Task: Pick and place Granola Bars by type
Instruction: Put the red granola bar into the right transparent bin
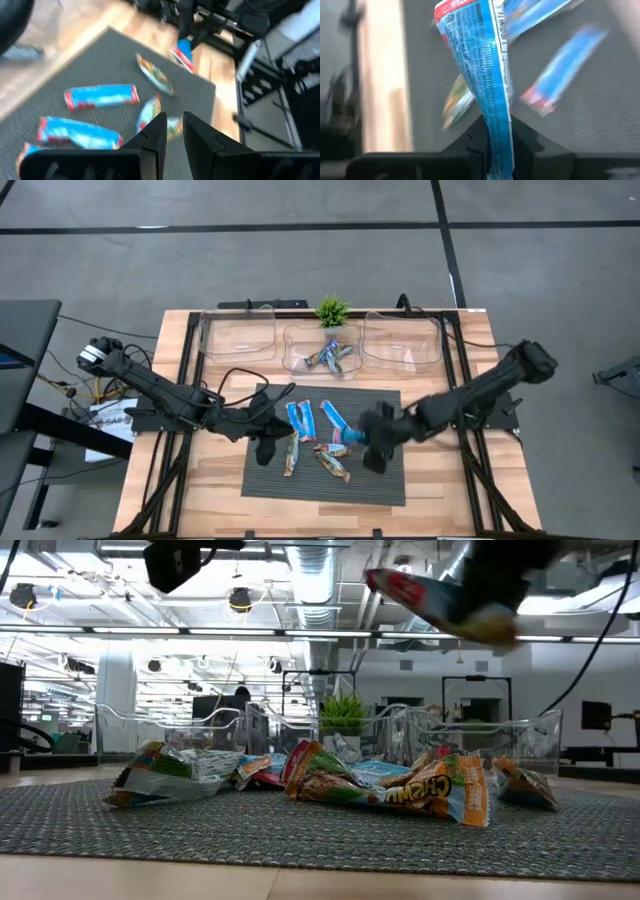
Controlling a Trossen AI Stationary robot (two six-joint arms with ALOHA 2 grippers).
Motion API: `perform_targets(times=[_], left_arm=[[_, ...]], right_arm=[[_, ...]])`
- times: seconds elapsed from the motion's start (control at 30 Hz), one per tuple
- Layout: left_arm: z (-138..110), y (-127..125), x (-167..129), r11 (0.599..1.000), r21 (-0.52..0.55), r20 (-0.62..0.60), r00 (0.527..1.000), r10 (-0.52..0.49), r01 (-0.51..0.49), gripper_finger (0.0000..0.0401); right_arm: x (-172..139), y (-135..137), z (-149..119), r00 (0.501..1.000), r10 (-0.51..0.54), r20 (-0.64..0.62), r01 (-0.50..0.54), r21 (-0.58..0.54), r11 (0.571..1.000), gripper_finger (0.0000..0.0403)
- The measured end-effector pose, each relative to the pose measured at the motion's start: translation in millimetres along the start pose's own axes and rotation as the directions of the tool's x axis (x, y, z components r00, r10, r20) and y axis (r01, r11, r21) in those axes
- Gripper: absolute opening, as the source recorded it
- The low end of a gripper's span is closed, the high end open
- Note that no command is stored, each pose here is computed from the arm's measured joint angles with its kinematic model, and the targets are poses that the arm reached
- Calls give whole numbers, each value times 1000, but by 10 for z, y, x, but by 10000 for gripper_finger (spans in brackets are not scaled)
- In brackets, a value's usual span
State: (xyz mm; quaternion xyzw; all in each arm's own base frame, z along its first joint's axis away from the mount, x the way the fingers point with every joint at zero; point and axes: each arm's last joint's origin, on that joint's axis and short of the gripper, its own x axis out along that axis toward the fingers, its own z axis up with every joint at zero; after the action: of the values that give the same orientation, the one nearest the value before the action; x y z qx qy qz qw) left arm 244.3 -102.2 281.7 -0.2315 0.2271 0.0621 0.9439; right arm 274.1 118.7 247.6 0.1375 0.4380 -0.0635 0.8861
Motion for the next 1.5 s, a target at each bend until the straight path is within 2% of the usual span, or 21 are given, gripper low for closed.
perform_targets(times=[0.13, 0.27, 0.43, 0.57, 0.7, 0.83, 1.0, 1.17, 1.27, 1.33, 1.43, 1.5], left_arm=[[79, 1, 6, 999, 25, 106, 993, 42, -45, 54], [178, 40, 25, 996, 36, 190, 979, 78, -87, 54], [291, 132, 58, 989, 28, 255, 958, 130, -142, 54], [363, 213, 84, 983, 52, 275, 949, 157, -178, 54], [403, 285, 105, 976, 69, 274, 945, 180, -206, 54], [400, 353, 120, 967, 76, 249, 944, 218, -243, 54], [365, 403, 129, 959, 89, 204, 947, 248, -270, 54], [365, 408, 130, 959, 84, 201, 947, 248, -269, 54], [365, 408, 131, 962, 73, 199, 949, 246, -264, 54], [365, 406, 132, 965, 64, 195, 952, 237, -254, 54], [368, 391, 135, 976, 48, 182, 963, 200, -212, 54], [361, 385, 137, 981, 48, 165, 970, 177, -188, 54]], right_arm=[[-217, -348, 197, 981, -157, 111, 146, 99, 984, 22], [-376, -736, 315, 937, -325, 133, 295, 203, 934, 15], [-506, -1229, 377, 859, -509, 65, 465, 318, 826, 29], [-549, -1616, 367, 793, -606, -60, 573, 412, 709, 33], [-589, -1913, 347, 741, -653, -156, 641, 457, 617, 26], [-629, -2095, 339, 716, -669, -199, 665, 488, 566, 27], [-645, -2248, 329, 751, -616, -240, 648, 448, 616, 64], [-637, -2323, 310, 744, -609, -276, 659, 452, 601, 118], [-624, -2324, 313, 745, -608, -275, 660, 438, 610, 147], [-611, -2296, 345, 764, -599, -241, 638, 420, 645, 163], [-562, -2196, 416, 829, -533, -168, 554, 379, 741, 181], [-528, -2093, 454, 866, -485, -124, 495, 360, 791, 188]])
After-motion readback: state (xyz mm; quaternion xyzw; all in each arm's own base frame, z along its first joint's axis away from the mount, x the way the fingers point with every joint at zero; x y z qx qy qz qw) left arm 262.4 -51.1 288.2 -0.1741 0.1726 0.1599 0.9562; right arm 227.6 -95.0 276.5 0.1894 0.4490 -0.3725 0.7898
